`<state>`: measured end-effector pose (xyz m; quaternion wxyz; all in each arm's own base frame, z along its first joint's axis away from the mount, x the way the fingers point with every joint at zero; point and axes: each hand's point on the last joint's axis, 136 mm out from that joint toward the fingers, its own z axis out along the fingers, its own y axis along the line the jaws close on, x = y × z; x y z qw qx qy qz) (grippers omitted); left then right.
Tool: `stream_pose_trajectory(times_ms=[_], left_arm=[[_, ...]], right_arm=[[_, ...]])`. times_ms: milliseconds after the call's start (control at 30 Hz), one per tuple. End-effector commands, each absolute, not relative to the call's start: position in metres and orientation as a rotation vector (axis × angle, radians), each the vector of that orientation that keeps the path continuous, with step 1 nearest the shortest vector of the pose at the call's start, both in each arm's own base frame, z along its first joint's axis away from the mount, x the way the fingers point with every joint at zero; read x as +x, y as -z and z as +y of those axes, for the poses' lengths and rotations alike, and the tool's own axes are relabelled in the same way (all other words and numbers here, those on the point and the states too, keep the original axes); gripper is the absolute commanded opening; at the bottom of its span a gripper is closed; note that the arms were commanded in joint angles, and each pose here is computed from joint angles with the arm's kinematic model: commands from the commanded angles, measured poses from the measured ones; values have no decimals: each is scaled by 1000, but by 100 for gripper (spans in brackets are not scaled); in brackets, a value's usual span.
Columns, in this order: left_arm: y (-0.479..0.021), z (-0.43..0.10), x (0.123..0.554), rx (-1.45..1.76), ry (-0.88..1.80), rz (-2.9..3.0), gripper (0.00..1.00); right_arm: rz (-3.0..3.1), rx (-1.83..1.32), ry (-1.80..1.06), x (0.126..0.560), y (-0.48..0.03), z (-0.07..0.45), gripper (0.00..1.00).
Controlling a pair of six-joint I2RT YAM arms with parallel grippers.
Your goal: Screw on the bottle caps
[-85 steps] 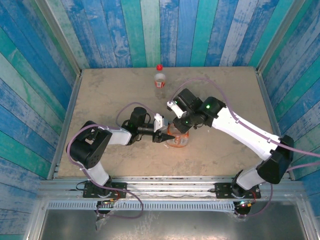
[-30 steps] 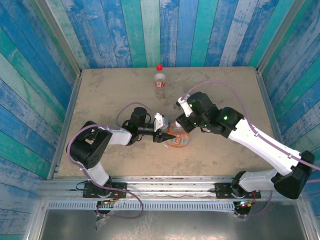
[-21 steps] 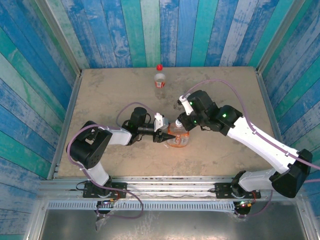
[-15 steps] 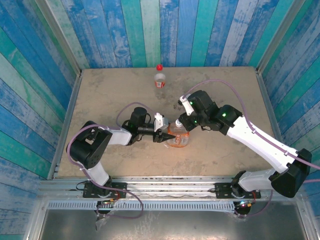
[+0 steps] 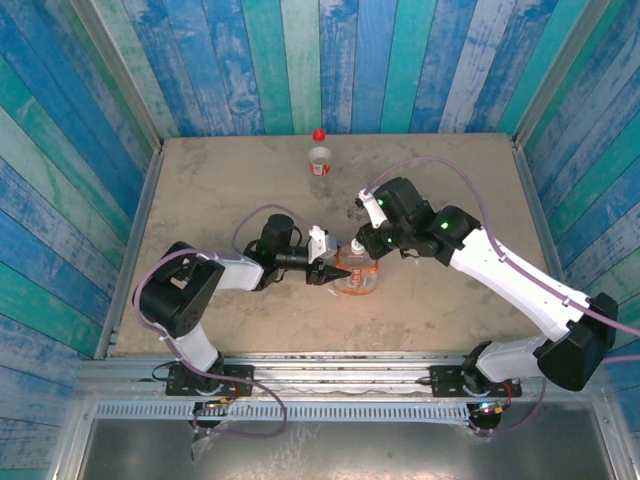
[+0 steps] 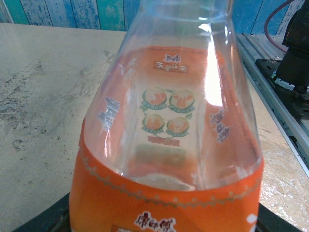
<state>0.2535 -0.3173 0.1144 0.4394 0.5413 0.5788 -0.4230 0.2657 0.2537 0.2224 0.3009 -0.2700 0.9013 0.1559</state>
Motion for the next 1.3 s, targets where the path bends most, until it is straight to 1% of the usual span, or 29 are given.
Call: stream_pose_trajectory(times_ms=[0, 200, 333, 667, 767, 867, 1100, 1267], left_arm=[[-115, -313, 258, 1333, 1015, 1459, 59], [-115, -313, 258, 1333, 1012, 1456, 59], [-115, -313, 258, 1332, 1010, 1458, 59], [-113, -314, 259, 1329, 1016, 1465, 59], [-111, -314, 258, 1330, 1018, 1472, 59], [-110, -314, 258, 1330, 1017, 1475, 59], [-109, -314, 259, 1330, 1018, 1477, 59], [-106, -313, 258, 1331, 1019, 1485, 59]], right_arm=[[2518, -762, -358, 255, -195, 243, 31], [2568, -785, -322, 250, -179, 238, 27], [2555, -787, -346, 248, -187, 239, 26], [2466, -778, -445, 250, -221, 251, 34], [2459, -784, -466, 249, -224, 253, 37], [2465, -777, -464, 247, -221, 251, 37], [2536, -774, -409, 239, -191, 239, 29], [2556, -781, -407, 234, -183, 236, 27]])
